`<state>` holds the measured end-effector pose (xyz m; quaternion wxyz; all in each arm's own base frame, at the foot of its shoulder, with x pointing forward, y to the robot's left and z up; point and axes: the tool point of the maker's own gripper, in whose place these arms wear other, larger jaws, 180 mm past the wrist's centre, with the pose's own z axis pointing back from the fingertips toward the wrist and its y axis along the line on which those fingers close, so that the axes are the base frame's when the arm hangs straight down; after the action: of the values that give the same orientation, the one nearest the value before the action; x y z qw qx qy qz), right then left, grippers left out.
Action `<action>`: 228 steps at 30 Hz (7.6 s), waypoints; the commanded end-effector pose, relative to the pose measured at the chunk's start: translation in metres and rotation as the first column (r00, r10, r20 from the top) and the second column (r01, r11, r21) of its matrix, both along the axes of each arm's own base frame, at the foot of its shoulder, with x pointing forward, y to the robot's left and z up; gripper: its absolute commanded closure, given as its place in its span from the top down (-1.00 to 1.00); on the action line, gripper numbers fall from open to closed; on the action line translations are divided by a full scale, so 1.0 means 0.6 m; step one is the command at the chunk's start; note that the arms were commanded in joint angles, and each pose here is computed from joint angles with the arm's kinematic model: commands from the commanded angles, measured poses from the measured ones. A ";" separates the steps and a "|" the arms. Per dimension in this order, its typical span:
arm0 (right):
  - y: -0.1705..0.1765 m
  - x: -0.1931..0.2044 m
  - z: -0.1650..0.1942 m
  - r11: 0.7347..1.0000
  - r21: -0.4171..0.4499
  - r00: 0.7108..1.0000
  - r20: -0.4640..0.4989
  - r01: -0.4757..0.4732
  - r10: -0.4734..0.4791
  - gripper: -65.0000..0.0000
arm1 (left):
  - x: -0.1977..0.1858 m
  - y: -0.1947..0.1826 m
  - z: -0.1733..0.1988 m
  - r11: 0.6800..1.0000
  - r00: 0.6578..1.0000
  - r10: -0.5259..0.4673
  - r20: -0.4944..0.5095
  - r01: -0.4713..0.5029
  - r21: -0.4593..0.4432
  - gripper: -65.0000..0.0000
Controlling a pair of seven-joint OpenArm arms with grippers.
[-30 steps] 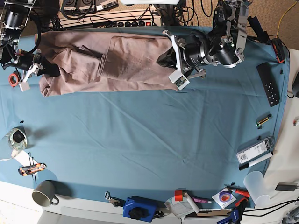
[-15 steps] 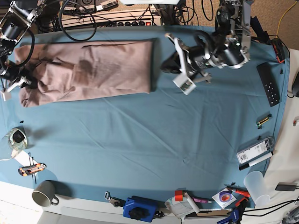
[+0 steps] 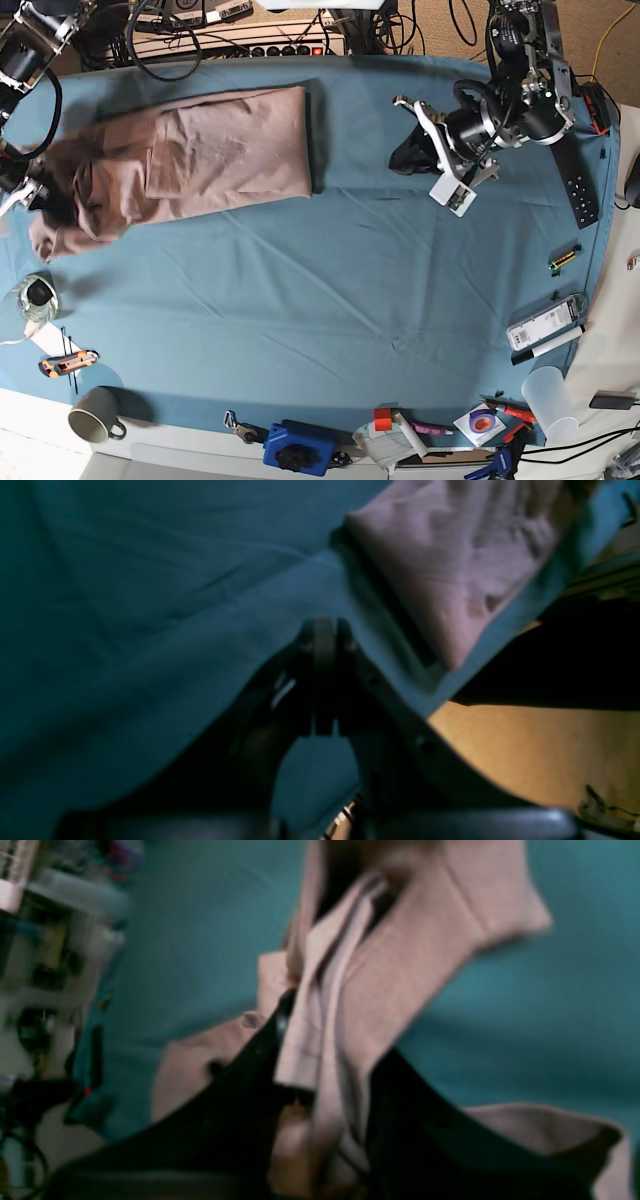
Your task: Fold the T-shirt properly
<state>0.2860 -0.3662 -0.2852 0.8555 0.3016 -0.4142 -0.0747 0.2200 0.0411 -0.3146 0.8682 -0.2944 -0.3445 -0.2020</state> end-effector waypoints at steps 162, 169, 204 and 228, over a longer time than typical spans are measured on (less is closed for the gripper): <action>0.261 -0.268 -0.042 0.822 -0.347 0.889 -0.258 -0.451 0.379 -1.00 | -0.069 0.274 -0.037 0.750 0.956 0.286 0.068 -0.268 0.604 -1.00; 0.280 -0.379 -0.079 0.857 -0.219 0.841 -0.410 -0.467 0.353 -1.00 | -0.154 0.295 -0.076 0.712 0.914 0.393 -0.097 -0.237 0.661 -1.00; 0.178 -0.579 -0.414 0.877 -0.086 0.454 -0.877 -0.472 0.158 -1.00 | -0.480 0.272 -0.377 0.830 0.648 0.523 -0.554 -0.239 0.504 -1.00; 0.161 -0.433 -0.568 0.713 -0.482 0.748 -0.658 -0.510 0.090 -1.00 | -0.380 0.218 -0.562 0.770 0.666 0.596 -0.450 -0.314 0.555 -1.00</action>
<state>0.0218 -0.2657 -0.6278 0.9897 0.0219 -0.0594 0.1287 -0.0039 0.1672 -0.6526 0.9949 -0.0485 -0.0606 0.0637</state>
